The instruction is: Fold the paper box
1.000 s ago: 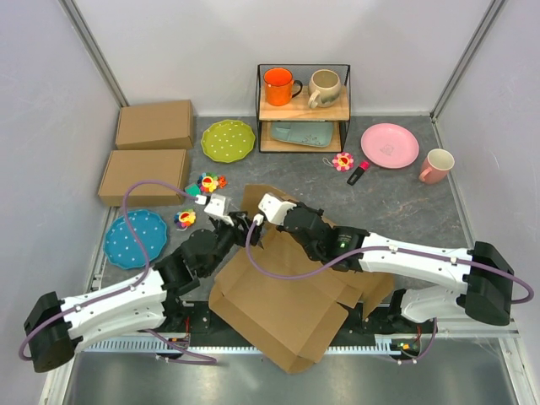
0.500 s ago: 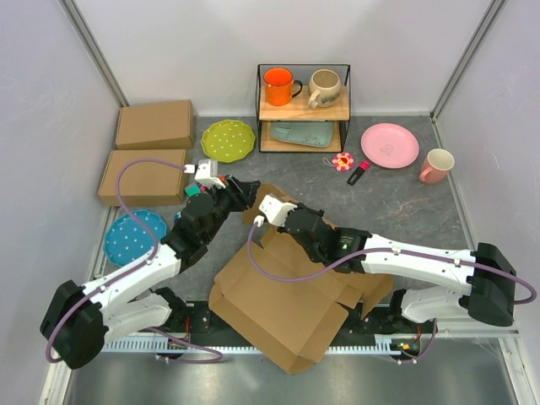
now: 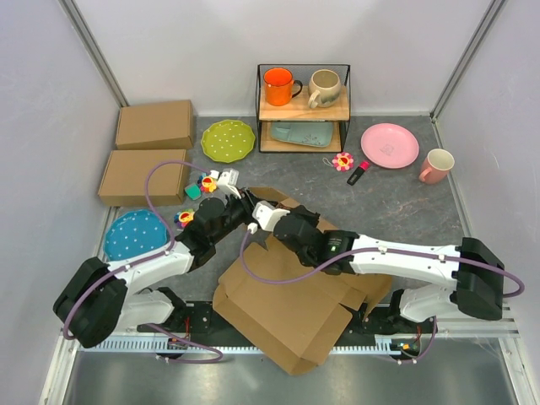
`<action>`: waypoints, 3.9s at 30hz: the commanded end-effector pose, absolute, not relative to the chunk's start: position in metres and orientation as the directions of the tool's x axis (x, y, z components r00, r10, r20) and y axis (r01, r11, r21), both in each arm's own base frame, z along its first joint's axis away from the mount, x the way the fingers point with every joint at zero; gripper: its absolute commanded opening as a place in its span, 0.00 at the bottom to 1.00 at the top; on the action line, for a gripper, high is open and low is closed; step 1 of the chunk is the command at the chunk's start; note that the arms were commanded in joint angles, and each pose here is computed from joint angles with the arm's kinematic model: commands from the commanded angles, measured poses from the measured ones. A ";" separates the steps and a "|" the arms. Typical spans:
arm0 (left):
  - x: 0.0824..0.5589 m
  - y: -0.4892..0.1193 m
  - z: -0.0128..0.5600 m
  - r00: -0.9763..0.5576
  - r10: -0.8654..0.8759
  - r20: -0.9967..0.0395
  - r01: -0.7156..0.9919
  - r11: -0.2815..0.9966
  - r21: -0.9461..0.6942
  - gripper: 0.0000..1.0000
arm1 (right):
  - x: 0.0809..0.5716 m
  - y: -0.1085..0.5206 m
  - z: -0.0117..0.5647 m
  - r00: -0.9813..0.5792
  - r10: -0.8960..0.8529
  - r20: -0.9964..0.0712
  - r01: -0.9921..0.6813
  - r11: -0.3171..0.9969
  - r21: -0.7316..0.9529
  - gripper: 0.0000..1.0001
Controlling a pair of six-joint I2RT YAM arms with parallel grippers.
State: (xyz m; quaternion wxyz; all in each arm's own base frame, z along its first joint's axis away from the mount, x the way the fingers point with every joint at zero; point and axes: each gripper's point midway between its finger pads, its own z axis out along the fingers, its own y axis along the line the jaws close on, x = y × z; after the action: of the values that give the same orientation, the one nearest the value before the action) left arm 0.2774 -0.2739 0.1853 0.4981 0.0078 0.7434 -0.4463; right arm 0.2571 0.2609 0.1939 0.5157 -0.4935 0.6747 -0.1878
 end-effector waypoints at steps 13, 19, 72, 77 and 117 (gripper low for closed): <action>0.271 -0.273 0.194 -0.471 -0.452 -0.758 0.500 0.571 -0.651 0.42 | 0.256 0.268 0.236 -0.002 -0.824 -0.567 -0.402 0.520 -0.754 0.36; 0.273 -0.271 0.192 -0.466 -0.453 -0.760 0.492 0.580 -0.649 0.42 | 0.251 0.251 0.232 -0.034 -0.812 -0.583 -0.391 0.547 -0.740 0.43; 0.241 -0.237 0.116 -0.573 -0.422 -0.702 0.340 0.658 -0.672 0.41 | 0.390 0.129 0.043 -0.739 -0.167 -0.652 -0.384 0.900 0.204 0.64; 0.240 -0.237 0.112 -0.580 -0.417 -0.699 0.336 0.660 -0.672 0.41 | 0.379 0.126 0.034 -0.760 -0.166 -0.629 -0.371 0.905 0.209 0.57; 0.241 -0.235 0.133 -0.567 -0.441 -0.695 0.332 0.650 -0.683 0.41 | 0.334 0.179 0.090 -0.549 -0.547 -0.632 -0.550 0.806 -0.221 0.04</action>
State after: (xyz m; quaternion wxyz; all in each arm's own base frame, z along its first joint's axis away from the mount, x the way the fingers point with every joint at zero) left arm 0.2319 -0.2321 0.0985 0.4412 -0.0235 0.8011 -0.4039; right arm 0.3359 0.1698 0.0477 0.3133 -0.2311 0.9139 0.1151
